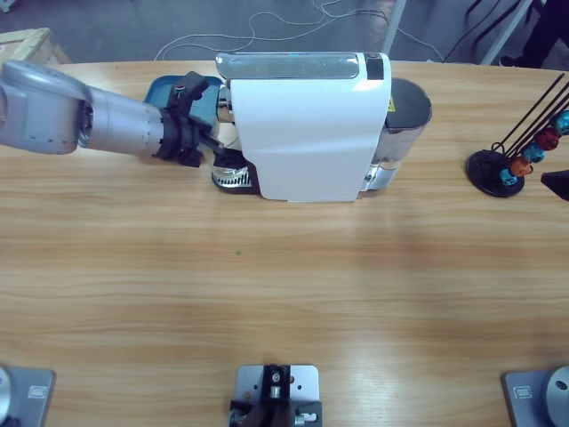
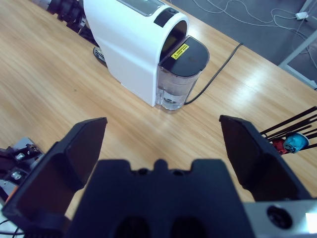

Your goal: Pour coffee

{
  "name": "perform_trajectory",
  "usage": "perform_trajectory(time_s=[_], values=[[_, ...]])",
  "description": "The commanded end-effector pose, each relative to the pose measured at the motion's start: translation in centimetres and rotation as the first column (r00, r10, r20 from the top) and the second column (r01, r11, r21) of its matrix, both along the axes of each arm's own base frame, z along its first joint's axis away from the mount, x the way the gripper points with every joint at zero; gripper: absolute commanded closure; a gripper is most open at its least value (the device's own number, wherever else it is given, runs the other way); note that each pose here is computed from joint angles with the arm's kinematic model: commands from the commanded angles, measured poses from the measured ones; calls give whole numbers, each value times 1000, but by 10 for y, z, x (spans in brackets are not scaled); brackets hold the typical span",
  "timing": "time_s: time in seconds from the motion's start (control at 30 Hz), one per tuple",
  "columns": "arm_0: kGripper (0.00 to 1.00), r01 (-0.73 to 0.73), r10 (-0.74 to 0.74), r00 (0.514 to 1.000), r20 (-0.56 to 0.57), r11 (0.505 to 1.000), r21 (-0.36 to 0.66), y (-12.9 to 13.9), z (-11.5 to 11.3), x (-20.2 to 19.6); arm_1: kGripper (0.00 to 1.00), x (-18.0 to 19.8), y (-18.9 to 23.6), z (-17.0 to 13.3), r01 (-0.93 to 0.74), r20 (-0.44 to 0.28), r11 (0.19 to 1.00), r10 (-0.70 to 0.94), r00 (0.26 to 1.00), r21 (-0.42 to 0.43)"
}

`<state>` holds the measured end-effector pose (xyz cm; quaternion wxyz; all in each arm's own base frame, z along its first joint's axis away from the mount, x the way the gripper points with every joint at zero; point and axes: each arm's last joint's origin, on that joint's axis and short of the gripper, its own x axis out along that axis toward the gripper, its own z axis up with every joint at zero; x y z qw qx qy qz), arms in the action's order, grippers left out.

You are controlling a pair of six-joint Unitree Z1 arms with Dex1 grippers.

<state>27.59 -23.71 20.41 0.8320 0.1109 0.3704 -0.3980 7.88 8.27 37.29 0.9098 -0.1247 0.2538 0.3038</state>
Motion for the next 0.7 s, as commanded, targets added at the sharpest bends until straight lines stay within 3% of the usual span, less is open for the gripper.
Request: perform_trajectory(time_s=[0.03,0.3,0.4,0.5,0.57,0.6,0.63,0.67,0.7], values=[[13,57,-57,998,-8,998,12,9,1,-26,0,-1,-3,-10,8,-11,1000,-9,1000,-30],[13,11,-12,1000,19,999,48,40,16,-56,0,10,18,5,-58,-68,998,56,996,-26],[13,-87,83,996,40,989,120,64,19,-68,0,23,38,22,-114,-105,993,110,988,-34],[13,-163,155,985,69,978,132,90,32,-86,0,46,70,46,-174,-135,984,166,977,-44],[13,-203,197,979,56,971,125,101,48,-98,12,81,95,63,-186,-184,982,177,967,-36],[13,-221,217,975,41,968,121,106,57,-104,188,97,105,66,-184,-198,982,173,965,-41],[13,-237,235,972,28,965,116,112,64,-112,463,114,114,67,-191,-205,981,178,962,-46],[13,-248,248,969,20,963,105,120,71,-122,643,132,123,66,-197,-211,979,180,961,-62],[13,-253,252,967,23,963,93,126,75,-131,948,151,132,63,-214,-227,973,191,955,-81]])
